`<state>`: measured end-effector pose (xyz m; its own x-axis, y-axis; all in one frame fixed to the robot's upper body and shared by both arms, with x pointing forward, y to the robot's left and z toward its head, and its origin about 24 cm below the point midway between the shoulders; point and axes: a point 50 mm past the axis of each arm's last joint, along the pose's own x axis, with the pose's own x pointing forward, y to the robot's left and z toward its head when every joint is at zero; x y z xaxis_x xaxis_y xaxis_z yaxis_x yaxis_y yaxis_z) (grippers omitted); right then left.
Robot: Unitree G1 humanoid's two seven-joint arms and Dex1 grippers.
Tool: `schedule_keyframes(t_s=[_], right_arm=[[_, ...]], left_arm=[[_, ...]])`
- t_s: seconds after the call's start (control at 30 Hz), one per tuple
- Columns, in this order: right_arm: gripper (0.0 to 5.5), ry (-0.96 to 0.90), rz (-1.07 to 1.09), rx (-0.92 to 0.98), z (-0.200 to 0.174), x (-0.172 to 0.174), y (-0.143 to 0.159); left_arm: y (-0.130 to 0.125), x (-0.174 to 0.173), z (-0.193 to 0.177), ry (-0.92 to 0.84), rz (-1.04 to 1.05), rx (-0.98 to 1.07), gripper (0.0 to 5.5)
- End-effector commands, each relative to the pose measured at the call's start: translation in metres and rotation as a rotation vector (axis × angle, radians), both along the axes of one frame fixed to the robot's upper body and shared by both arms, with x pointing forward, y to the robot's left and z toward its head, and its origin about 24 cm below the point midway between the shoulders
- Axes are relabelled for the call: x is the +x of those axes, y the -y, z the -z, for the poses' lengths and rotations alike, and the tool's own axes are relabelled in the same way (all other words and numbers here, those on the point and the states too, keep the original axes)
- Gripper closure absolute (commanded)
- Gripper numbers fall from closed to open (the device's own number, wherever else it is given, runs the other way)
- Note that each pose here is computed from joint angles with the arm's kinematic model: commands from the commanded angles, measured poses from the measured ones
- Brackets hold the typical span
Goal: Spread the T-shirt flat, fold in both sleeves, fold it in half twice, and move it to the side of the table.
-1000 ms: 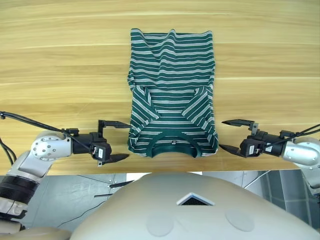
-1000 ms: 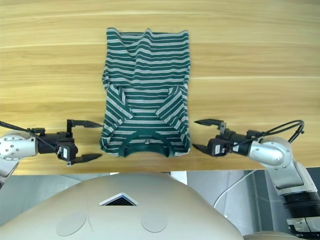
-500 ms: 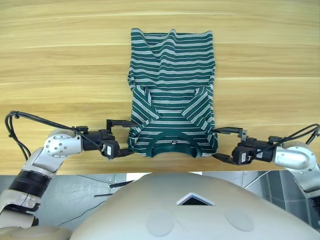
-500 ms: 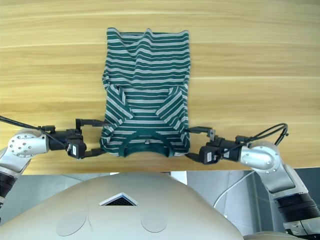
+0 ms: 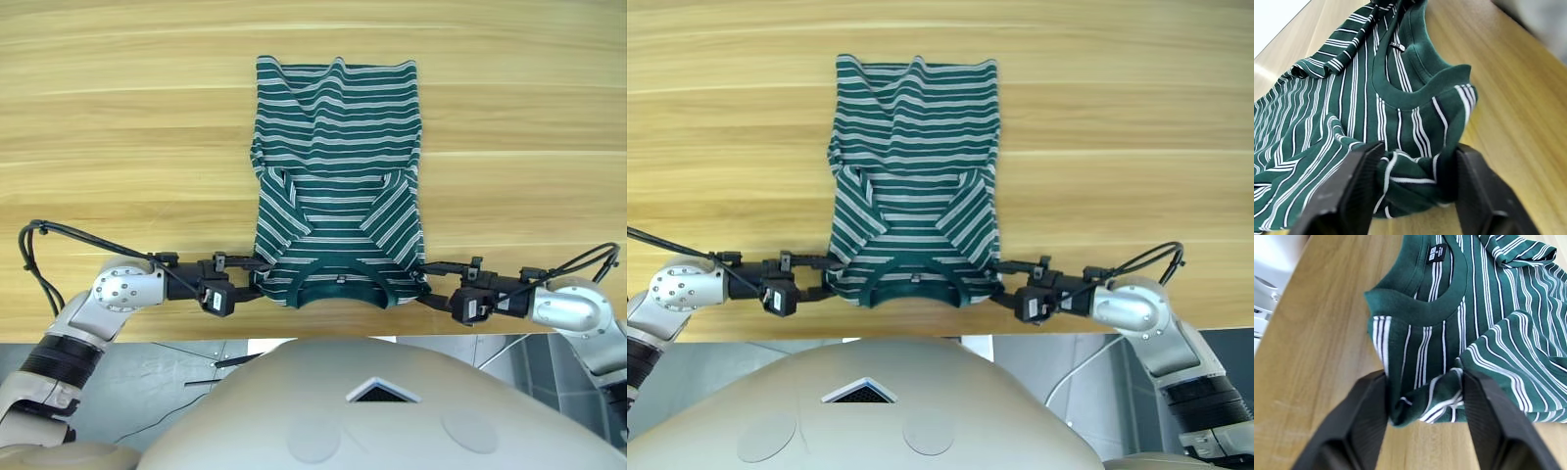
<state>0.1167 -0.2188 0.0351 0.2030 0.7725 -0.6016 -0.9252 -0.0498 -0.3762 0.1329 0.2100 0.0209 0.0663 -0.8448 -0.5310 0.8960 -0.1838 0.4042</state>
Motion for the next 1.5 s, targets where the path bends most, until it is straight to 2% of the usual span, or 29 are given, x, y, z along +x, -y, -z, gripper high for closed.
schedule_keyframes(t_s=[0.03,0.23,0.37,0.67,0.83,0.97,1.07,1.2,1.33,1.5], right_arm=[[3.82,-0.024,0.005,-0.052,0.006,0.000,0.003],[4.86,-0.026,0.001,-0.049,0.007,0.000,0.002],[5.31,-0.021,-0.003,-0.048,0.006,0.001,0.001],[5.34,0.008,-0.046,0.019,-0.014,0.000,0.000],[5.34,-0.027,-0.104,0.065,-0.028,-0.016,0.004],[5.37,-0.040,-0.142,0.130,-0.045,-0.030,0.008],[5.37,-0.026,-0.156,0.193,-0.059,-0.036,0.008],[5.37,0.008,-0.152,0.259,-0.075,-0.041,0.010],[5.37,0.076,-0.104,0.272,-0.083,-0.028,0.013],[5.37,0.266,0.075,0.327,-0.101,0.022,0.014]], left_arm=[[-0.006,0.000,0.009,-0.038,-0.004,0.080,3.85],[-0.005,0.002,0.008,-0.040,-0.003,0.063,4.79],[-0.003,0.002,0.007,-0.042,0.010,0.050,5.26],[0.011,-0.003,-0.014,-0.041,0.078,-0.063,5.35],[0.016,-0.007,-0.030,-0.010,0.101,-0.120,5.35],[0.012,-0.015,-0.045,-0.002,0.099,-0.157,5.35],[0.014,-0.032,-0.068,-0.028,0.116,-0.271,5.35],[0.002,-0.035,-0.085,-0.015,0.060,-0.330,5.35],[-0.006,-0.027,-0.087,-0.001,-0.018,-0.370,5.35],[-0.014,0.017,-0.085,0.115,-0.179,-0.391,5.35]])
